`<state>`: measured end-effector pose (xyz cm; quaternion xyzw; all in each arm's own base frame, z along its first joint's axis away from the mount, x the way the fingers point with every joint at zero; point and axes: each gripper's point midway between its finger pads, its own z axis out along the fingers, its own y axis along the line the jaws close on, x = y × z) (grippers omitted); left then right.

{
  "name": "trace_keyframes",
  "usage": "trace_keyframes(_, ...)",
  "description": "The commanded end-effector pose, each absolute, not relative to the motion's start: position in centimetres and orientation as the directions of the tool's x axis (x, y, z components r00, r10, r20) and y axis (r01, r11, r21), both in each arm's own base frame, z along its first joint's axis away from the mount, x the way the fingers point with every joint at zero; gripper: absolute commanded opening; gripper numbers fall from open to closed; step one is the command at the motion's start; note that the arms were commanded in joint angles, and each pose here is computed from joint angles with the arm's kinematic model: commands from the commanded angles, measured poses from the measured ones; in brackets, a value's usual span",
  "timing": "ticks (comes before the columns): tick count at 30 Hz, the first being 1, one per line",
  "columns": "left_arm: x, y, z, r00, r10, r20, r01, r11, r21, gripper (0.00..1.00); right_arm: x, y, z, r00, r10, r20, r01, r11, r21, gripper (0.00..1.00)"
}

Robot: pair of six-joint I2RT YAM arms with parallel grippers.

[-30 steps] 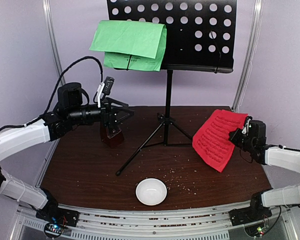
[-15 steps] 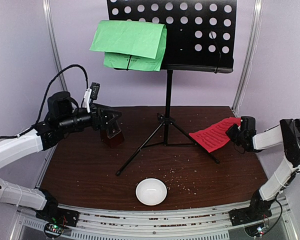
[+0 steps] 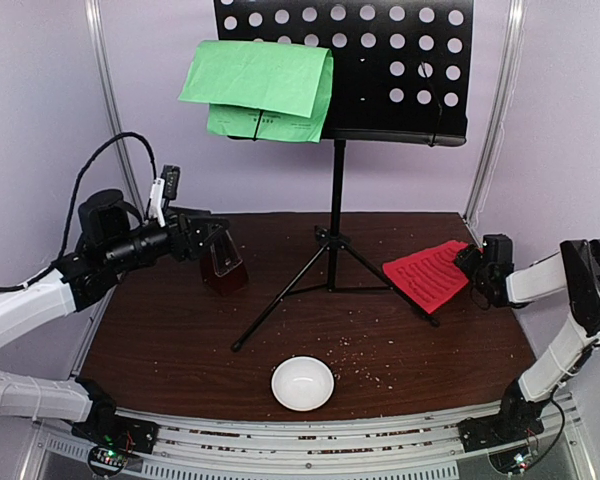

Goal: Pack up the instrument practice props

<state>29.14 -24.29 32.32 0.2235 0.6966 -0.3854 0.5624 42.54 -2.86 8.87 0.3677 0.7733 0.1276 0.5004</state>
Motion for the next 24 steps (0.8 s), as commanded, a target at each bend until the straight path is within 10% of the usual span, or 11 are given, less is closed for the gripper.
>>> trace_keyframes(1,28.3,-22.3,35.9,-0.142,-0.233,-0.962,0.738,0.623,-0.26,0.84,40.7,-5.0,11.8,-0.12,0.679,-0.724,0.454,0.686,0.568,0.86)
trace_keyframes(11,28.1,-20.5,37.8,-0.12,-0.28,-0.953,0.73,0.625,-0.275,0.91,34.3,-4.4,24.4,0.15,0.631,-0.762,0.164,0.744,0.648,0.9)
trace_keyframes(18,28.9,-22.5,35.9,-0.168,-0.289,-0.942,0.791,0.531,-0.304,0.91,33.2,9.5,27.1,-0.126,0.538,-0.833,-0.332,0.769,0.547,0.87)
trace_keyframes(24,30.5,-24.5,26.7,-0.292,-0.085,-0.953,0.79,0.54,-0.29,0.73,31.6,15.8,26.1,-0.177,0.464,-0.868,-0.445,0.749,0.491,0.85)
